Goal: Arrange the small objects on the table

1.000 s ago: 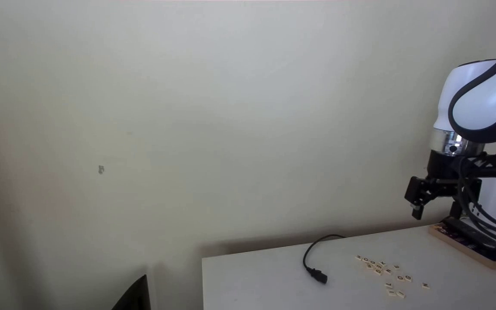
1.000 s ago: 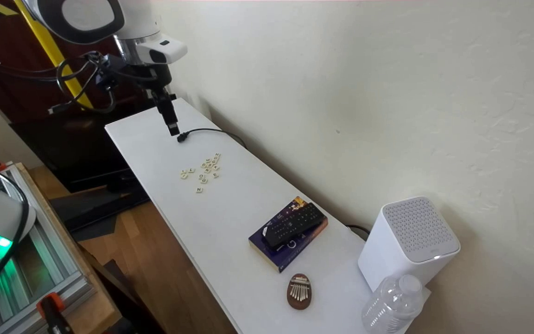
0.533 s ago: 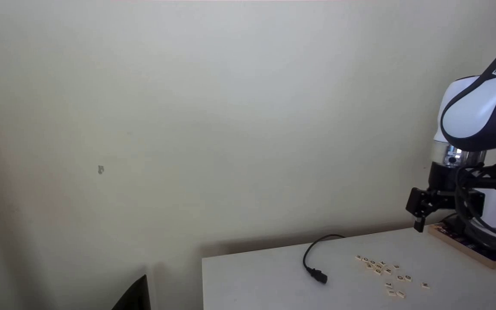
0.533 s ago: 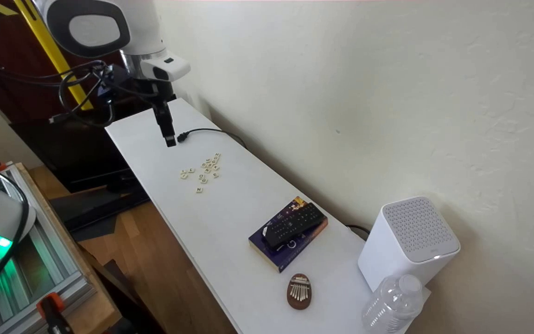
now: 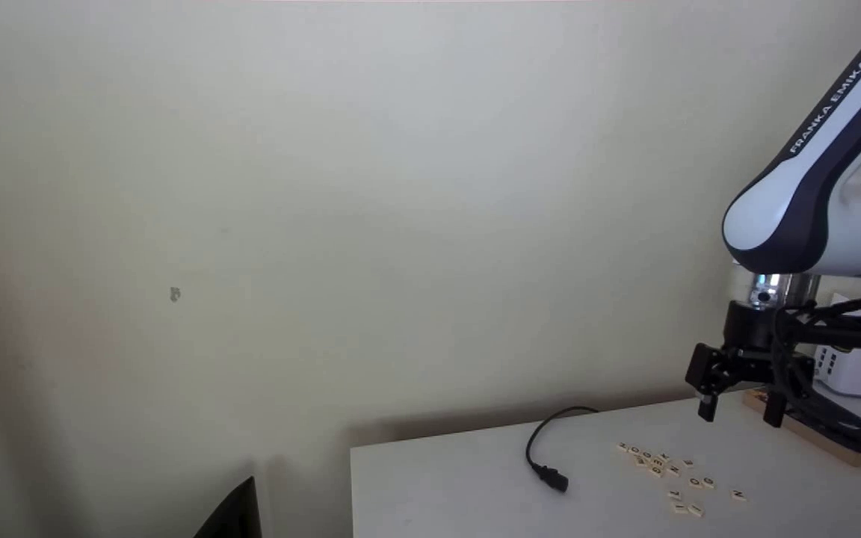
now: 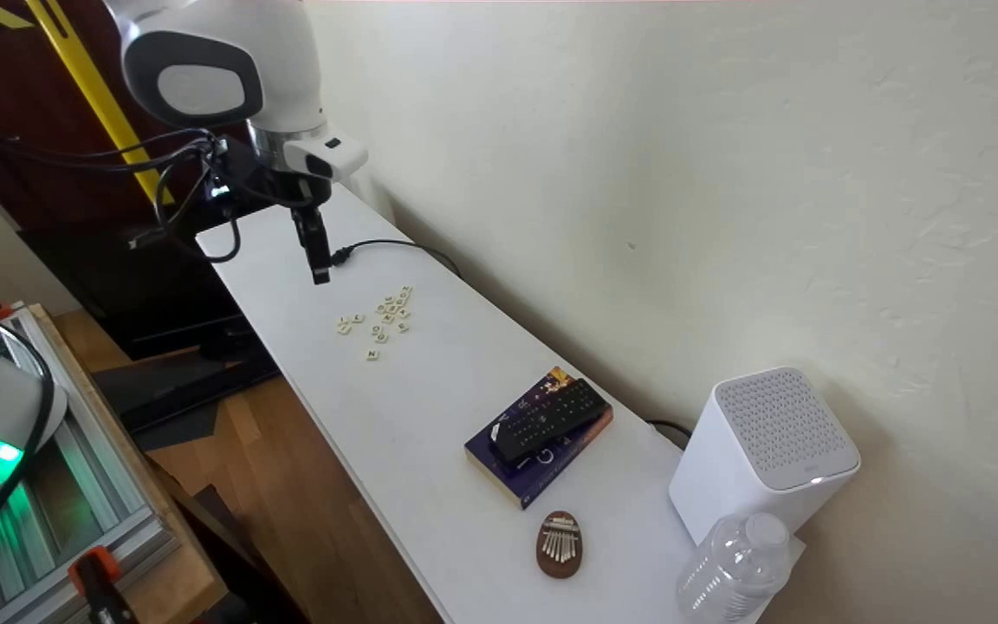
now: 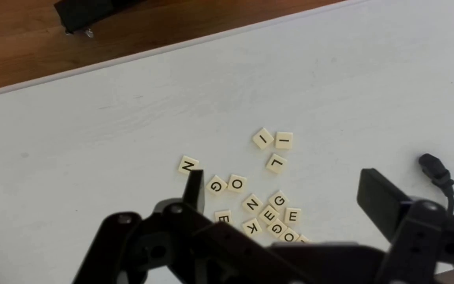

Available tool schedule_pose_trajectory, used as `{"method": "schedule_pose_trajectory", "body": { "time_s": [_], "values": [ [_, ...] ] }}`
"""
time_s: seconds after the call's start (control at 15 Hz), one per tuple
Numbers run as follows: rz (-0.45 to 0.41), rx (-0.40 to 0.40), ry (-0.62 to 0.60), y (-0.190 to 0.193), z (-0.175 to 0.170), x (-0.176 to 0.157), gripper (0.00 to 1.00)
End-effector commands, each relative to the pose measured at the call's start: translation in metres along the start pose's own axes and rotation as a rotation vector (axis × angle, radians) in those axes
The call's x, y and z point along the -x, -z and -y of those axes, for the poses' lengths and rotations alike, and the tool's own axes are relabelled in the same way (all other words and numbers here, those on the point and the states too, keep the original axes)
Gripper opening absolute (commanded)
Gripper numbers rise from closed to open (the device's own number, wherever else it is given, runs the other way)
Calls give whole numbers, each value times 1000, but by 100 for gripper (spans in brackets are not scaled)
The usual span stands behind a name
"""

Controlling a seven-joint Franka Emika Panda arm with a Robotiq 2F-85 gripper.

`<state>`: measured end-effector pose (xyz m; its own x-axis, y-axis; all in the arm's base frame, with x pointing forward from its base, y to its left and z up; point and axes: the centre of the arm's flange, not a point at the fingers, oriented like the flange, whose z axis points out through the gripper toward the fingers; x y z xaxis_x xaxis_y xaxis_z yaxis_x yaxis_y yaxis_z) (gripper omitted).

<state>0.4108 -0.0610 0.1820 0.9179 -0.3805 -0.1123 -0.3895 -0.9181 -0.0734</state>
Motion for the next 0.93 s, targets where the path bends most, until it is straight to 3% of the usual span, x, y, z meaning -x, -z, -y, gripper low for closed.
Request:
{"method": "schedule_pose_trajectory", "body": {
  "time_s": [0.0,0.47,0.87],
  "values": [
    [38,-32,31,-18,8,-17,100],
    [66,-20,85,-48,13,-37,100],
    [7,18,157,-77,5,-65,100]
  ]
}}
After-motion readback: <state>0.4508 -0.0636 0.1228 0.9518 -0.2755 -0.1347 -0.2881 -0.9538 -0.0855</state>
